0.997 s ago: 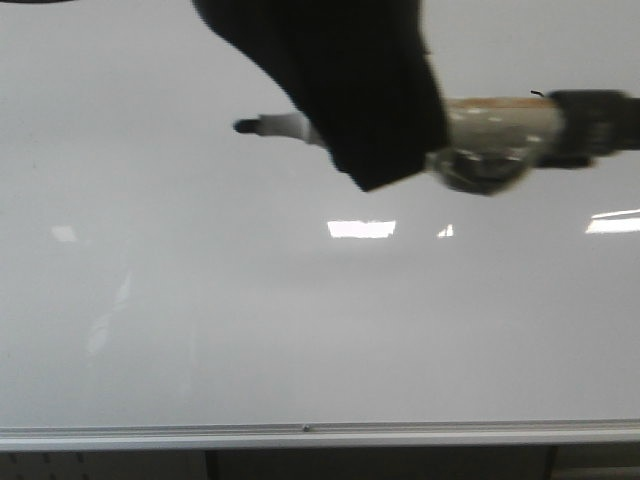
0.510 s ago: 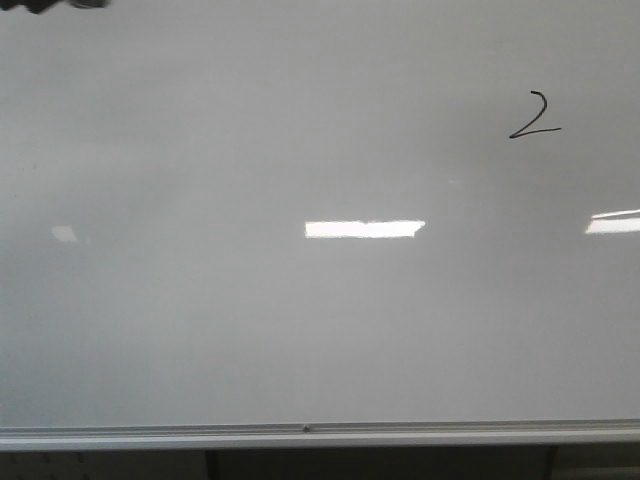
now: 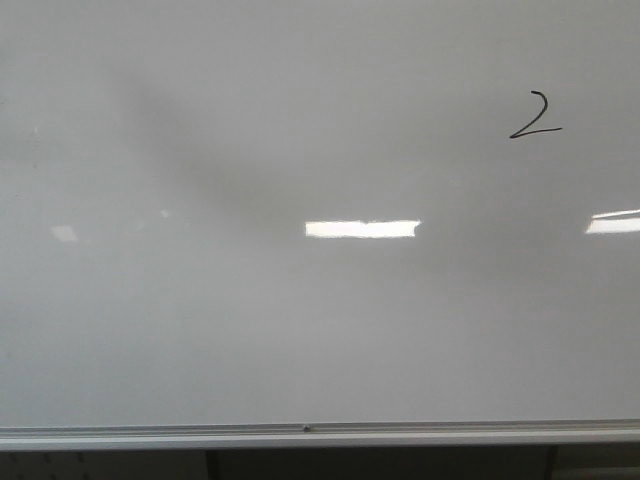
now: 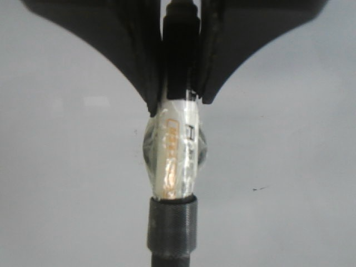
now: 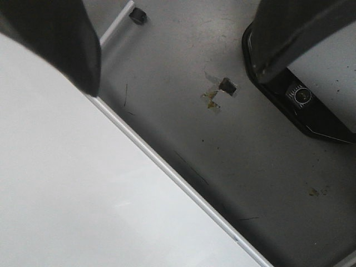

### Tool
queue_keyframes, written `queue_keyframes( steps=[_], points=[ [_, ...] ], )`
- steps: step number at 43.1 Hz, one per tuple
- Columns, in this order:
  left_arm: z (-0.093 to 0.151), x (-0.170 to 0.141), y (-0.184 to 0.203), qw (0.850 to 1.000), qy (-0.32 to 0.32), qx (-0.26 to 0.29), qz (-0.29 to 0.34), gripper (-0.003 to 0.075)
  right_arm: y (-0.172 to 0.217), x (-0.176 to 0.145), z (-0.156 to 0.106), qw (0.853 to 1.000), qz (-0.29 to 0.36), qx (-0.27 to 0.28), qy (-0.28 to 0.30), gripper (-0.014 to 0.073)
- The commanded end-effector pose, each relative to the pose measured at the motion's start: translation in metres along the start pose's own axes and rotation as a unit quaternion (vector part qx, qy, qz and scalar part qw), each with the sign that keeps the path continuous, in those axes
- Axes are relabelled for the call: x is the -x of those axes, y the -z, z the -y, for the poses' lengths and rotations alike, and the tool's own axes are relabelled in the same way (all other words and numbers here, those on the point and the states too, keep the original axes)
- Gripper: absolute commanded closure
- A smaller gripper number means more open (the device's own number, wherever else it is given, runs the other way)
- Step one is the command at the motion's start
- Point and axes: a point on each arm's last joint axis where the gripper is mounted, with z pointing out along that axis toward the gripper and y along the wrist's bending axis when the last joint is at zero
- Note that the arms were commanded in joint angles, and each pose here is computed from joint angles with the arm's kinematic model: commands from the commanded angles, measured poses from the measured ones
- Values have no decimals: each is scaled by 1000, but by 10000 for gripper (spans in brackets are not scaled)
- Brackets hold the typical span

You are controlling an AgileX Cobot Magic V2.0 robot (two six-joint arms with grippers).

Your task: Write number 2 on whiteboard

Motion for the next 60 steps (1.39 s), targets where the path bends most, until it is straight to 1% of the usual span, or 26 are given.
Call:
queue_keyframes(
  steps=[1, 13, 22, 29, 33, 36, 40, 44, 48, 53, 58, 60],
  points=[
    [1, 16, -4, 995, 14, -28, 94, 724, 7, 9, 4, 999, 38, -21, -1, 17],
    [5, 12, -38, 990, 17, -58, 129, 724, 7, 10, 5, 999, 40, -22, -1, 17],
    [11, 15, -54, 978, 20, -91, 187, 719, 7, 10, 5, 999, 41, -22, -1, 17],
    [8, 15, -64, 977, 40, -78, 193, 715, 8, 10, 5, 999, 42, -23, -1, 17],
    [8, 15, -69, 977, 37, -79, 195, 666, 8, 10, 5, 999, 43, -22, -2, 17],
    [8, 14, -72, 977, 37, -79, 192, 594, 8, 10, 5, 999, 43, -23, -2, 17],
    [8, 12, -74, 978, 38, -79, 188, 481, 8, 11, 5, 999, 44, -23, -2, 17],
    [8, 11, -75, 979, 38, -78, 186, 411, 8, 11, 5, 999, 47, -25, -2, 17],
    [8, 11, -75, 979, 38, -78, 185, 381, 8, 12, 5, 998, 50, -27, -2, 17],
    [8, 14, -67, 980, 32, -75, 180, 372, 8, 12, 6, 998, 52, -27, -2, 17],
    [6, 24, -44, 982, 18, -66, 179, 372, 8, 11, 5, 999, 48, -25, -2, 17],
    [6, 28, -33, 983, 4, -60, 173, 372, 9, 12, 5, 999, 47, -24, -10, 17]
  ],
)
